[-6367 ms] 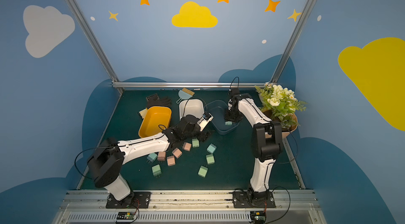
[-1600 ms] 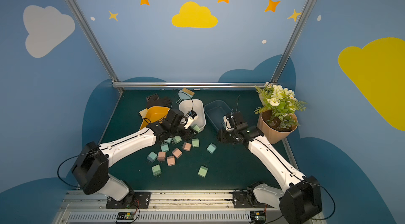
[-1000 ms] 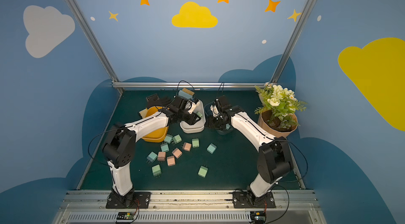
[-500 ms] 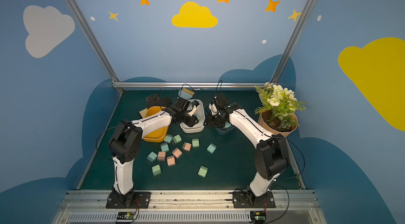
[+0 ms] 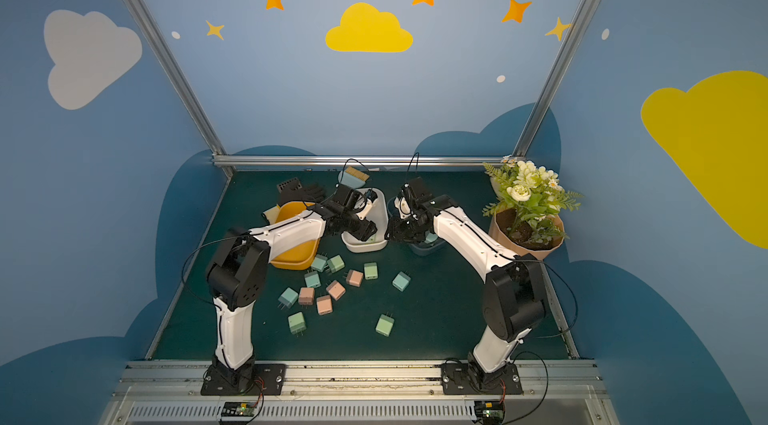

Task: Place the plugs by color into the storage box
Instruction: Place the plug in the storage box.

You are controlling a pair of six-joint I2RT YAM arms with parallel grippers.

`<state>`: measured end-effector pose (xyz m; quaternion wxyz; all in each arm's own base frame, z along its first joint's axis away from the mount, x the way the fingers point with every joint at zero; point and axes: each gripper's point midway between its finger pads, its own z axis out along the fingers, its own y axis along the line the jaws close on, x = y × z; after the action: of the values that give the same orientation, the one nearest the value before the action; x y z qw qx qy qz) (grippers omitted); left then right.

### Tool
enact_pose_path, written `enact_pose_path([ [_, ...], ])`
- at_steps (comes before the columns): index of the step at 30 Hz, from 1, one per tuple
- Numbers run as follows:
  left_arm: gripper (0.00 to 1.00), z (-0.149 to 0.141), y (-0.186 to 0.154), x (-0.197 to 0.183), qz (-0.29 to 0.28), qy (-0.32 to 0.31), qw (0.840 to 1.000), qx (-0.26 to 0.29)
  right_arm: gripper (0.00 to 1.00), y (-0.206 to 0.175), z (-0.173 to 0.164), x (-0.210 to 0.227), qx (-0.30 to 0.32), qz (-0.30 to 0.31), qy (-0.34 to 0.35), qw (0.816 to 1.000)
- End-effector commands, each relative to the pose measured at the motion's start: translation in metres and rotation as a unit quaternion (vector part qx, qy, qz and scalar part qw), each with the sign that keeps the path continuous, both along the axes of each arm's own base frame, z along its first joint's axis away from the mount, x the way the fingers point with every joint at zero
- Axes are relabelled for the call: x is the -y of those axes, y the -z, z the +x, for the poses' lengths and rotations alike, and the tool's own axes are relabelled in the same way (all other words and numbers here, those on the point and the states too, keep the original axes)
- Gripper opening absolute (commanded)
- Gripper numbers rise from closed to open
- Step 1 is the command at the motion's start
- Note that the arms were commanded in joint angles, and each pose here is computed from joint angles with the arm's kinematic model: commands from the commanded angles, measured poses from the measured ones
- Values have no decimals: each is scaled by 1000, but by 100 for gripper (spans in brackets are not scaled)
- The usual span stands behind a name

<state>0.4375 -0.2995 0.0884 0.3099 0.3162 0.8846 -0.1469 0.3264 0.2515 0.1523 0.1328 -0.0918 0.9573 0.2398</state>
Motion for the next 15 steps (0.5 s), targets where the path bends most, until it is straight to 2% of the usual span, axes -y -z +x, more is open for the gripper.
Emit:
enact_pose_path([
  [1,66,-1,-17,3,-18,3,1000,17,51,-1,-3,0,-1,-3,-1,1000],
  [15,66,-8,-30,3,-28,-6,999,36,51,-1,-11,-4,-6,-5,-13,1000],
])
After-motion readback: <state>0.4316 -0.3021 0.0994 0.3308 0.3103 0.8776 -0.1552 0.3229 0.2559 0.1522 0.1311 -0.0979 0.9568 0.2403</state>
